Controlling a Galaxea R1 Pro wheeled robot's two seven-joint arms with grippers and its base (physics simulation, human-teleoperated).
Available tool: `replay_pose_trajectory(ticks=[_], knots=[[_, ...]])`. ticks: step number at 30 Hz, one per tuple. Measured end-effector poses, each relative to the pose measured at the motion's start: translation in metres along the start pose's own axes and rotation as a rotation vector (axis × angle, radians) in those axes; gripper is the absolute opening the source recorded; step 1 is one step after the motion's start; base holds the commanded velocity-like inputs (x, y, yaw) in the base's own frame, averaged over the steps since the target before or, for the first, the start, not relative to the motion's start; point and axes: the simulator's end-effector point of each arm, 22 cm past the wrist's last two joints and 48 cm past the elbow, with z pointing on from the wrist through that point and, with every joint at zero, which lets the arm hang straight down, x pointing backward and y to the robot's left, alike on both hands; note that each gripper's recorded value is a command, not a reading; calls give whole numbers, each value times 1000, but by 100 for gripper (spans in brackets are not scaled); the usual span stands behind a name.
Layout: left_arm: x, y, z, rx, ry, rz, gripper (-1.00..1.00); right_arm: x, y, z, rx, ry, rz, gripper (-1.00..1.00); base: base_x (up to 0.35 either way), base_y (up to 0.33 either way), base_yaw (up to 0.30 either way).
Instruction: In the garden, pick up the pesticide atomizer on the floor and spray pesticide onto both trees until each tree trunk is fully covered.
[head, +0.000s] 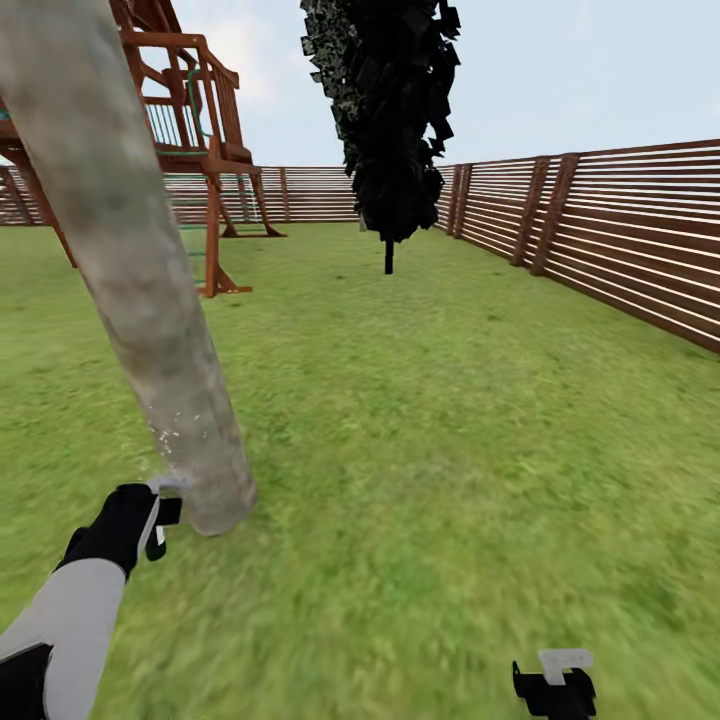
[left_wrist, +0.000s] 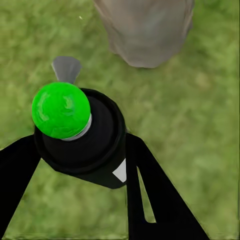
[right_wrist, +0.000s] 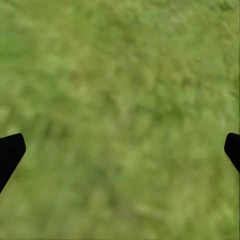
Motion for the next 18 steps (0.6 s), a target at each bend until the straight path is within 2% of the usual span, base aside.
replay_pose_trajectory(ticks=[2, 3, 4, 6, 9, 11, 13, 14, 16, 17, 18], knots=[[10, -12, 2, 14, 13, 14, -100, 0, 0, 0, 0, 0, 0, 100, 117, -263, 31], [12, -29, 0, 32, 13, 38, -100, 0, -1, 0, 1, 0, 1, 100, 140, -263, 5], [12, -34, 0, 32, 13, 55, -100, 0, -1, 0, 1, 0, 1, 100, 149, -263, 2], [11, -22, 0, 12, 12, 59, -100, 0, -1, 0, 1, 0, 1, 100, 157, -262, 1], [9, 41, 3, -75, 13, 50, -100, 0, 0, 0, 0, 0, 0, 100, 168, -255, 0], [14, 51, 5, -78, 23, 23, -100, 0, -1, 0, 1, 0, 0, 100, 170, -253, 66], [22, 40, 7, -54, 34, 9, -100, 0, -1, 0, 1, 0, 0, 100, 171, -253, 237], [26, 21, 8, -27, 40, 8, -100, 0, 0, 0, 1, 0, 1, 100, 171, -253, 262], [29, -2, 8, 1, 42, 15, -100, 0, 0, 0, 0, 0, 1, 100, 171, -253, 271], [30, -7, 8, 6, 43, 18, -100, 0, 0, 0, 0, 0, 0, 100, 171, -253, 275], [33, 1, 8, -7, 45, 19, -100, 0, 0, 0, 0, 0, 0, 100, 177, -246, 276]])
